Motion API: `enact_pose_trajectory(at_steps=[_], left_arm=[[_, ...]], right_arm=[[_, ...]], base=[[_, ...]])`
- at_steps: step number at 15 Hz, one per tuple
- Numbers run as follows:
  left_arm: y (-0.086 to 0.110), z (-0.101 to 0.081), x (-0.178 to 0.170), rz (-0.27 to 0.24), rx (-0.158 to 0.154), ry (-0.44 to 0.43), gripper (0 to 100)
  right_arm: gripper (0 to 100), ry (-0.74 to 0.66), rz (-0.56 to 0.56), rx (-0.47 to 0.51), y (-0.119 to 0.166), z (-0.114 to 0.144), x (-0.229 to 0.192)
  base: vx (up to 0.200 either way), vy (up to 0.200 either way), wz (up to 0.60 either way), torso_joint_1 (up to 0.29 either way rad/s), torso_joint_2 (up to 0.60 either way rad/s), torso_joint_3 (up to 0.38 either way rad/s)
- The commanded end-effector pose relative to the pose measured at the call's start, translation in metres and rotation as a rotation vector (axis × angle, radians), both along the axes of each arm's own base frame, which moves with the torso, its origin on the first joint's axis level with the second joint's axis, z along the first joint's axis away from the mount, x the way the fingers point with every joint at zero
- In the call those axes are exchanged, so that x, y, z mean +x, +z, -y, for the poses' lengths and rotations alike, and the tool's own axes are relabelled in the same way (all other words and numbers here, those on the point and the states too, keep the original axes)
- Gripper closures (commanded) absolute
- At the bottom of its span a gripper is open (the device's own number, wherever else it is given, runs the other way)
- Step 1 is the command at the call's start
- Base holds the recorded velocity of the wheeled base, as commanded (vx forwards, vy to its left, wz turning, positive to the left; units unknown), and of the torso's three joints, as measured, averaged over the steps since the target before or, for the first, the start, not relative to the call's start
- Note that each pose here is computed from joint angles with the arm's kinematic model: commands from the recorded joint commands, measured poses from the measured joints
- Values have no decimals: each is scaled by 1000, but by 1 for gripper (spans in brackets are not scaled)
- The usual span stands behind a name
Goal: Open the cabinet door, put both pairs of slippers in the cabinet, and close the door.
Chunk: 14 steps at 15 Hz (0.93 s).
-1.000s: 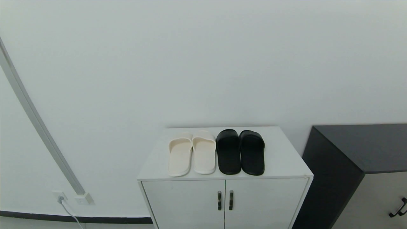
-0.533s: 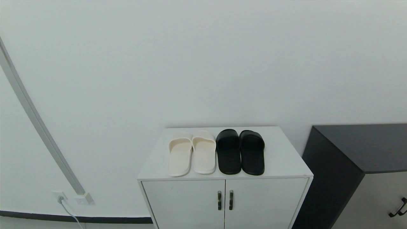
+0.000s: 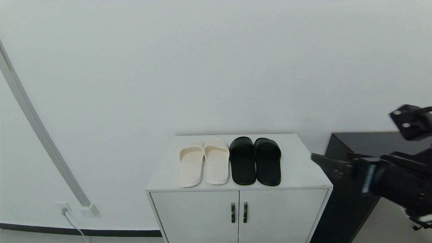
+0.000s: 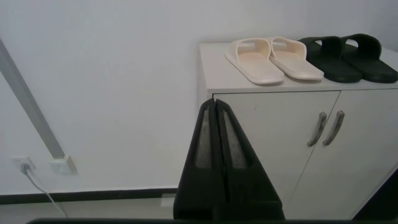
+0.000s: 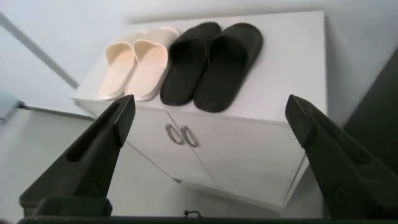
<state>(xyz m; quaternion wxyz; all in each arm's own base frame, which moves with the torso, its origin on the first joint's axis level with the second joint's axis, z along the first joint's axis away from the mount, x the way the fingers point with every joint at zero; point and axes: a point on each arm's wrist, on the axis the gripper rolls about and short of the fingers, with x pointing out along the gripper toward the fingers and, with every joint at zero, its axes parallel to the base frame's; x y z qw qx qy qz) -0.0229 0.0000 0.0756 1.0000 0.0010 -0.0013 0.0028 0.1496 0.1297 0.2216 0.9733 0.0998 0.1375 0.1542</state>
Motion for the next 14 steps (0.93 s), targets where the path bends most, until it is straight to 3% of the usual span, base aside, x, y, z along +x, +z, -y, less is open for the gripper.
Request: enact_pose_trajectory(at_steps=[1,8,14], left_arm=[[0,0,0,-1,1,1,100],[0,0,0,-1,1,-1,100],[0,0,0,-1,0,-1,100]], right_arm=[[0,-22,-57,-63,-16,-51,39],[0,-85,-55,-58,-57,-108,103],[0,-206,-65,-121,-95,-121,166]], base=[[0,0,0,0,0,0],[0,0,0,0,0,0],[0,0,0,0,0,0]])
